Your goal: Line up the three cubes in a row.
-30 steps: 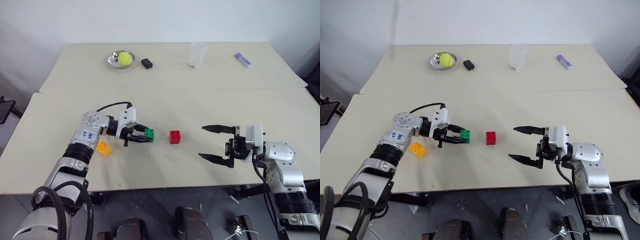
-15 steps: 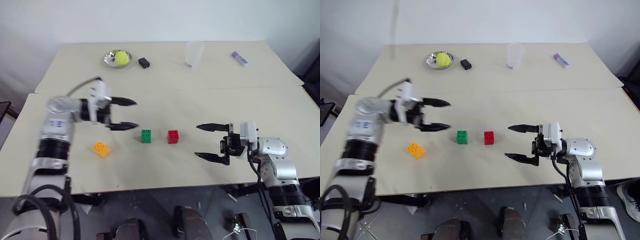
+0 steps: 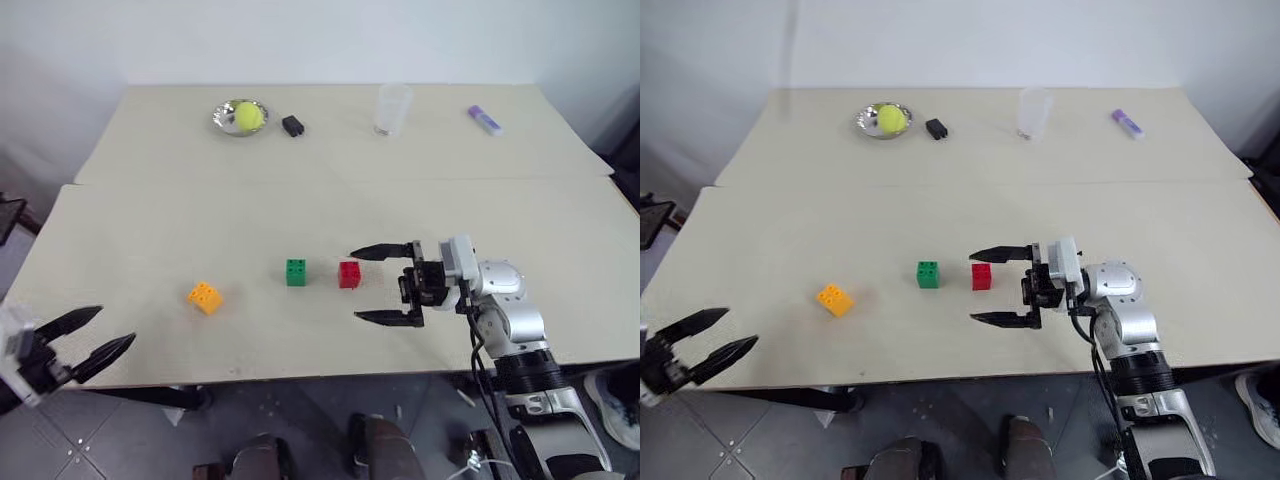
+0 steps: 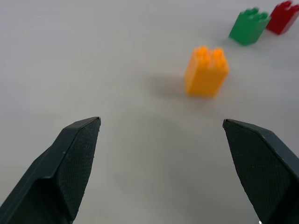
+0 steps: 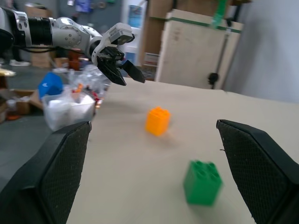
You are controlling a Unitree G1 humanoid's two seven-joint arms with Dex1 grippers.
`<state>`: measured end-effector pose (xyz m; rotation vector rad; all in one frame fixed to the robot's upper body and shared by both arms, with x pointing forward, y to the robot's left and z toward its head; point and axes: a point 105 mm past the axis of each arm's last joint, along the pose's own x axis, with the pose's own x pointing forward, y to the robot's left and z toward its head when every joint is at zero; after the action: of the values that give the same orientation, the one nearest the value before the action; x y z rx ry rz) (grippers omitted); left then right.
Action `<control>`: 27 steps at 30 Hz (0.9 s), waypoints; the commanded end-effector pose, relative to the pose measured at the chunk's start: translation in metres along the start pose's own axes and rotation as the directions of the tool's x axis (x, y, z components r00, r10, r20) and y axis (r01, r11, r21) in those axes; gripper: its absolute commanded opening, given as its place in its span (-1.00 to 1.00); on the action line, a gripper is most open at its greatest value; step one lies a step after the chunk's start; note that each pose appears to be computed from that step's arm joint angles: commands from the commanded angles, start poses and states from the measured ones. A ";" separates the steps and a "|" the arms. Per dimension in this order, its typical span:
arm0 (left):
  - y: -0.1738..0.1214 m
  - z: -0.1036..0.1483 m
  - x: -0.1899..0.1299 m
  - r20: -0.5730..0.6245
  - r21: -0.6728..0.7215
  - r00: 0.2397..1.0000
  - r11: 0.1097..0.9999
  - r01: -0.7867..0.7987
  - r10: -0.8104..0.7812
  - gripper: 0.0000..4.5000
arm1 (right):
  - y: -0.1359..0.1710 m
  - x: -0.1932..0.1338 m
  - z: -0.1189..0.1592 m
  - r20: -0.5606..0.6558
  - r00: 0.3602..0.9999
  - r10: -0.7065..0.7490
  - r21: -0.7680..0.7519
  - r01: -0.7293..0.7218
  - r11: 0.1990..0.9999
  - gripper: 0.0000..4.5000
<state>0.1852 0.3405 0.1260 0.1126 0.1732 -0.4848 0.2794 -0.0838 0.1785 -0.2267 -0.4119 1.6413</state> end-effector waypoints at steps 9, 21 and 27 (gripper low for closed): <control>-0.042 0.012 0.068 0.083 0.028 0.988 0.991 0.131 -0.133 0.98 | 0.001 -0.007 0.003 -0.041 0.999 0.019 -0.013 -0.020 1.000 1.00; -0.038 -0.002 0.123 0.031 0.049 0.978 0.978 0.205 -0.207 0.47 | 0.011 -0.019 -0.003 -0.069 0.994 -0.086 0.000 0.086 0.996 1.00; -0.042 0.019 0.132 0.059 0.100 0.944 0.943 0.319 -0.325 -0.34 | 0.015 -0.026 -0.006 -0.087 0.986 -0.143 -0.001 0.144 0.990 1.00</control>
<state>0.2829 0.2480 0.1054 0.1316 0.1289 -0.7518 0.2728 -0.1050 0.1542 -0.2162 -0.3012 1.5129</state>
